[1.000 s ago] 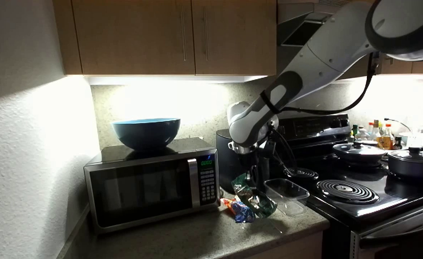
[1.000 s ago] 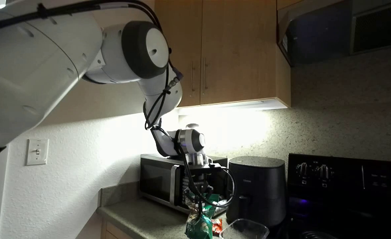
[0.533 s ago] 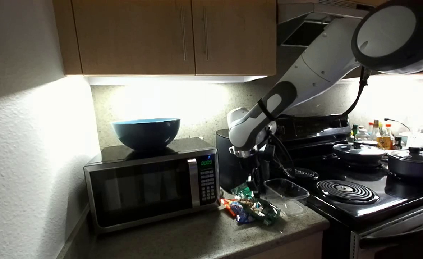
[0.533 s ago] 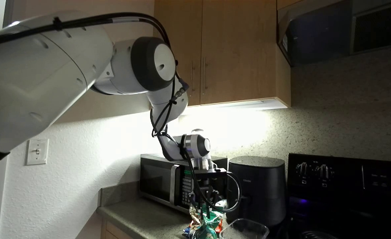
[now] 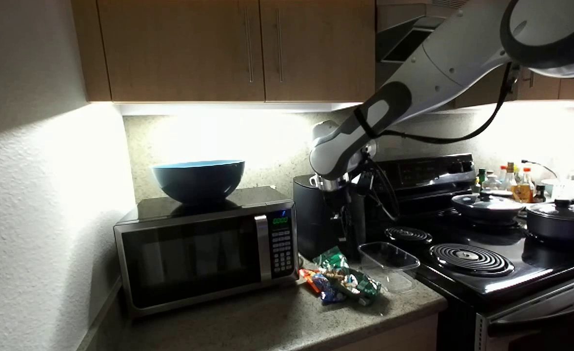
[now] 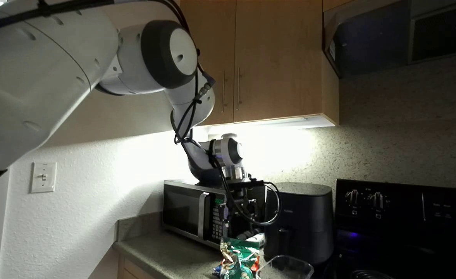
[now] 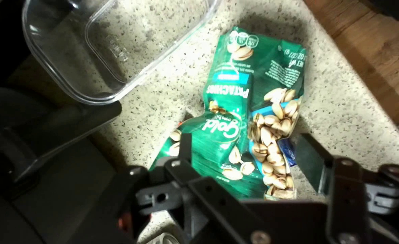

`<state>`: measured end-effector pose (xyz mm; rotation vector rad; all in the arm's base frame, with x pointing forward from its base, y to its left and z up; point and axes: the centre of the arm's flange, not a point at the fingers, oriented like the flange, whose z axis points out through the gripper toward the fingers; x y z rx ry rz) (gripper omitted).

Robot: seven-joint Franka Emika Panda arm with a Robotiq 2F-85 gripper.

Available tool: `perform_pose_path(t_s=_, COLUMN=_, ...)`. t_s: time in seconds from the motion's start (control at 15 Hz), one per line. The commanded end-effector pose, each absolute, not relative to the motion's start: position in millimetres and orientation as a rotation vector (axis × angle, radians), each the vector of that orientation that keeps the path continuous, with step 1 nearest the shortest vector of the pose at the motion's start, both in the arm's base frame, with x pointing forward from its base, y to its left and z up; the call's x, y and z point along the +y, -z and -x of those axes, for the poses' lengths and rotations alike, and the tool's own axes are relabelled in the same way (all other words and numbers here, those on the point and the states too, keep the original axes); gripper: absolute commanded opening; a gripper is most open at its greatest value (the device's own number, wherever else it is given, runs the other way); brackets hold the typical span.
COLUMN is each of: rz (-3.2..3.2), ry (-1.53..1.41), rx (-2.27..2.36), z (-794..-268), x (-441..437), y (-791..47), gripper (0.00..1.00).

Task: Remove the packets from the lunchbox and put them on the counter

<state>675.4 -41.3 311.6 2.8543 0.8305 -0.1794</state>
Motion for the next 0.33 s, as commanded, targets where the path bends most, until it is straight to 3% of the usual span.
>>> perform_pose_path(t_s=0.0, rz=-2.853, ry=0.178, rx=0.826, z=-671.9, x=-41.9, y=-321.2, gripper=0.84)
perform_pose_path(t_s=0.13, rz=-2.852, ry=0.174, rx=0.824, z=-666.0, x=-41.8, y=-331.2, gripper=0.96)
perform_pose_path(t_s=0.27, rz=-2.853, ry=0.183, rx=0.825, z=-663.6, x=-41.7, y=-329.5, gripper=0.96)
